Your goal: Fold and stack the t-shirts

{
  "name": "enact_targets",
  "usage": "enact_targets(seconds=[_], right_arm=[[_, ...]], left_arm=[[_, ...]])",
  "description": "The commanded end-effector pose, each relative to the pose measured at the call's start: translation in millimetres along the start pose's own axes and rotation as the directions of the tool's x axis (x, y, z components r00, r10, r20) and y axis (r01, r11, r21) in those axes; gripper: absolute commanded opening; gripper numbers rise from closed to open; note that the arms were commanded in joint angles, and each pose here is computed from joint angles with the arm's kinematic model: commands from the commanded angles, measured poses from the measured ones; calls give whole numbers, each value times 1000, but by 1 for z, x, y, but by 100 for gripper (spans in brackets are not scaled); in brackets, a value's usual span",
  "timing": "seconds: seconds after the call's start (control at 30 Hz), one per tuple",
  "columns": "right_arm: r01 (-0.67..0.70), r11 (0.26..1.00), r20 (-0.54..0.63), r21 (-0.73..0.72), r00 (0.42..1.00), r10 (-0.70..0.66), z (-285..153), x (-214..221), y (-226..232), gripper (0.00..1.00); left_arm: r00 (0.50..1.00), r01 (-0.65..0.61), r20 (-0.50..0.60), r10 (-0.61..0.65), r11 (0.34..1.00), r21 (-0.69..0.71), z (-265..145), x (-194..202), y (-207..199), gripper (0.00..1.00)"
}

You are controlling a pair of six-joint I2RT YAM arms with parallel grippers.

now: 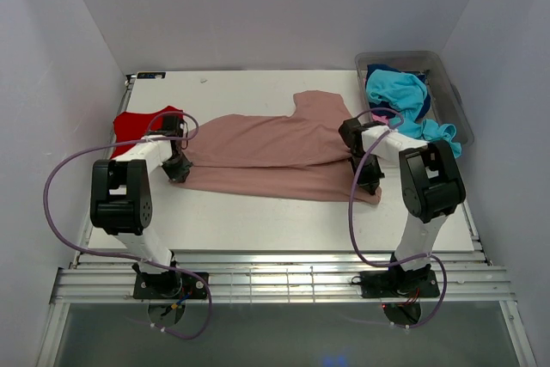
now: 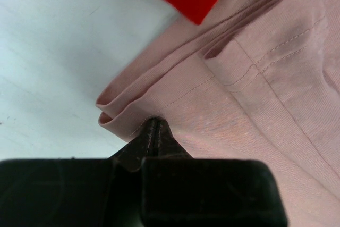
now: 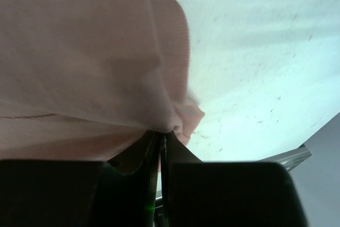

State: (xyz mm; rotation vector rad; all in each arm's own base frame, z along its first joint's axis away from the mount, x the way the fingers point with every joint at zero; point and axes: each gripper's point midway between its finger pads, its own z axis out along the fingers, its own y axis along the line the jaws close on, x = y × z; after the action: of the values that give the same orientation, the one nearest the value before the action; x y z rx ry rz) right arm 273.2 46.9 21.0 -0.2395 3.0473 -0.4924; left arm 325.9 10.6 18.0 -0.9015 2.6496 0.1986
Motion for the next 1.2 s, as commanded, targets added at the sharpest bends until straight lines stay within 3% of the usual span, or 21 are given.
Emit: enact_targets(seconds=[0.0, 0.3, 0.43, 0.57, 0.63, 0.8, 1.17], right_arm=[[-13, 1000, -22, 11, 1000, 13, -12, 20, -6, 8], [-18, 1000, 7, 11, 1000, 18, -30, 35, -9, 8], [-25, 1000, 149, -12, 988, 26, -76, 0, -8, 8], [-5, 996, 346, -94, 937, 37, -149, -51, 7, 8], [24, 986, 389, -164, 920, 42, -161, -65, 25, 8], [83, 954, 352, -287, 936, 24, -138, -71, 66, 8], [113, 941, 277, -319, 961, -22, -81, -67, 102, 8]], left_arm=[[997, -35, -73, 26, 991, -129, -1, 27, 42, 0], [995, -3, -97, -7, 994, -107, -15, 48, 52, 0], [1000, 23, -12, -23, 999, -28, -38, 25, 40, 0], [993, 53, 101, -62, 994, 92, -75, -9, 21, 0], [987, 59, 139, -77, 989, 136, -87, -21, 14, 0], [987, 53, 136, -81, 979, 198, -86, -27, -2, 0], [999, 15, 44, -29, 957, 289, -55, -3, -24, 0]])
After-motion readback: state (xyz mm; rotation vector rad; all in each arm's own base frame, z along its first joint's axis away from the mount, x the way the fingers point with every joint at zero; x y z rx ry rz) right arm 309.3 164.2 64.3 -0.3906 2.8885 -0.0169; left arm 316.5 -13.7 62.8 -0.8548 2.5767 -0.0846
